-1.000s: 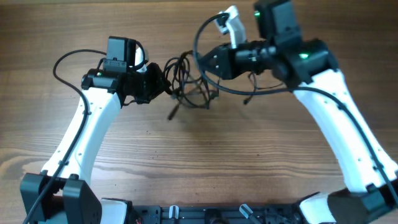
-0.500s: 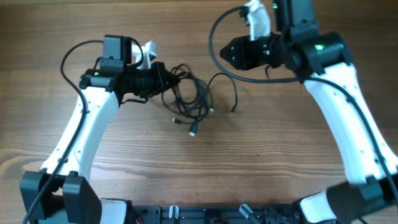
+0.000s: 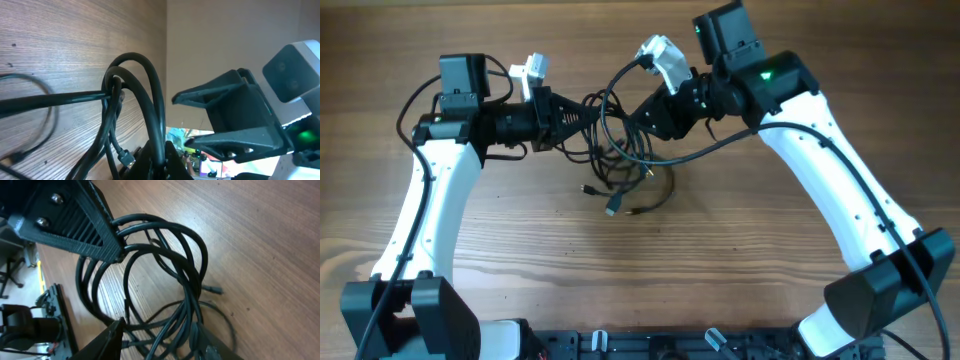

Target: Untangle cables

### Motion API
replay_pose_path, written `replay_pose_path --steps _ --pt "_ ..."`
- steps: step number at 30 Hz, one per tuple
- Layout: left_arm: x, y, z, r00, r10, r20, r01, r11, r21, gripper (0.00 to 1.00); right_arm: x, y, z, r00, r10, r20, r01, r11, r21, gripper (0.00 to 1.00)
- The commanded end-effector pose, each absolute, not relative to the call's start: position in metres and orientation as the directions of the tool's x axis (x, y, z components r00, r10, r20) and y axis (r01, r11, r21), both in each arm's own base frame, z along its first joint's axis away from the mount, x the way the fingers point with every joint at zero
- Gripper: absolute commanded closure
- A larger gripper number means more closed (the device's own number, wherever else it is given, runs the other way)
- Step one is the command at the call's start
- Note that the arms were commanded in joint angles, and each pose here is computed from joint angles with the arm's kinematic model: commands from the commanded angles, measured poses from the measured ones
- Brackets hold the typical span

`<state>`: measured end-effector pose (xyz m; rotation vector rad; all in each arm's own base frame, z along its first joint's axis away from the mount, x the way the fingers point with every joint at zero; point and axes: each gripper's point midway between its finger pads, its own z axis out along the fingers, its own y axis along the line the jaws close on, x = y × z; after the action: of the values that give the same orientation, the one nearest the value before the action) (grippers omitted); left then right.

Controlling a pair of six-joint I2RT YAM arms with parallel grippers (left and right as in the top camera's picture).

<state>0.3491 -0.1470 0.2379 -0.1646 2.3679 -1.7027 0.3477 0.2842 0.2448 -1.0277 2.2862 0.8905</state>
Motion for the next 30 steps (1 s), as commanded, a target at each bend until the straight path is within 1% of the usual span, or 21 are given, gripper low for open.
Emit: replay_pose_path --steps 1,4,7,9,10,12,13,15,18,19,21,23,24,25,27,28,30 --pt "0.345 -0.150 0.246 -0.976 -0.196 -0.099 0.042 0.275 -0.961 0.96 0.361 0.280 0.213 -0.613 -0.512 -0.602 -0.771 0.555 0.313 0.55" --pt "0.345 -0.150 0.246 -0.976 -0.196 -0.099 0.042 0.275 -0.961 0.96 0.370 0.282 0.189 -0.620 -0.535 -0.574 -0.769 0.560 0.309 0.55" --pt "0.345 -0.150 0.246 -0.976 -0.196 -0.099 0.042 0.275 -0.960 0.96 0.365 0.292 0.167 -0.645 -0.545 -0.536 -0.761 0.522 0.386 0.55" --pt "0.345 -0.150 0.246 -0.976 -0.196 -0.098 0.041 0.275 -0.960 0.96 0.364 0.293 0.161 -0.654 -0.547 -0.521 -0.755 0.517 0.404 0.56" --pt "0.345 -0.150 0.246 -0.976 -0.196 -0.099 0.042 0.275 -0.960 0.96 0.364 0.293 0.158 -0.658 -0.549 -0.514 -0.751 0.519 0.408 0.58" --pt "0.345 -0.150 0.246 -0.976 -0.196 -0.099 0.042 0.276 -0.960 0.96 0.363 0.293 0.157 -0.660 -0.550 -0.512 -0.750 0.520 0.409 0.67" --pt "0.345 -0.150 0.246 -0.976 -0.196 -0.099 0.043 0.276 -0.960 0.96 0.363 0.293 0.158 -0.660 -0.549 -0.513 -0.750 0.517 0.412 0.74" --pt "0.345 -0.150 0.246 -0.975 -0.196 -0.100 0.042 0.276 -0.960 0.96 0.358 0.299 0.163 -0.660 -0.541 -0.521 -0.751 0.484 0.449 0.80" --pt "0.345 -0.150 0.246 -0.975 -0.196 -0.099 0.042 0.276 -0.960 0.96 0.350 0.309 0.174 -0.656 -0.521 -0.546 -0.753 0.411 0.513 0.79" --pt "0.345 -0.150 0.246 -0.975 -0.196 -0.099 0.042 0.276 -0.960 0.96 0.350 0.309 0.174 -0.654 -0.521 -0.548 -0.755 0.411 0.511 0.79" --pt "0.345 -0.150 0.246 -0.976 -0.196 -0.098 0.041 0.276 -0.960 0.96 0.353 0.309 0.172 -0.652 -0.521 -0.550 -0.757 0.416 0.503 0.74" --pt "0.345 -0.150 0.246 -0.976 -0.196 -0.098 0.041 0.276 -0.960 0.96 0.356 0.309 0.166 -0.656 -0.524 -0.543 -0.754 0.425 0.501 0.74" --pt "0.345 -0.150 0.246 -0.976 -0.196 -0.098 0.041 0.276 -0.960 0.96 0.356 0.310 0.163 -0.660 -0.525 -0.537 -0.750 0.427 0.505 0.76" --pt "0.345 -0.150 0.246 -0.976 -0.196 -0.098 0.041 0.276 -0.960 0.96 0.355 0.309 0.162 -0.662 -0.526 -0.533 -0.748 0.429 0.506 0.82" --pt "0.345 -0.150 0.245 -0.975 -0.199 -0.100 0.041 0.279 -0.959 0.96 0.355 0.309 0.162 -0.679 -0.516 -0.522 -0.733 0.440 0.518 0.89" --pt "0.347 -0.149 0.243 -0.973 -0.207 -0.102 0.038 0.293 -0.955 0.96 0.355 0.309 0.163 -0.692 -0.508 -0.513 -0.721 0.449 0.528 0.94" --pt "0.354 -0.143 0.232 -0.963 -0.244 -0.114 0.020 0.359 -0.933 0.96 0.350 0.306 0.169 -0.722 -0.492 -0.486 -0.691 0.472 0.548 0.96"
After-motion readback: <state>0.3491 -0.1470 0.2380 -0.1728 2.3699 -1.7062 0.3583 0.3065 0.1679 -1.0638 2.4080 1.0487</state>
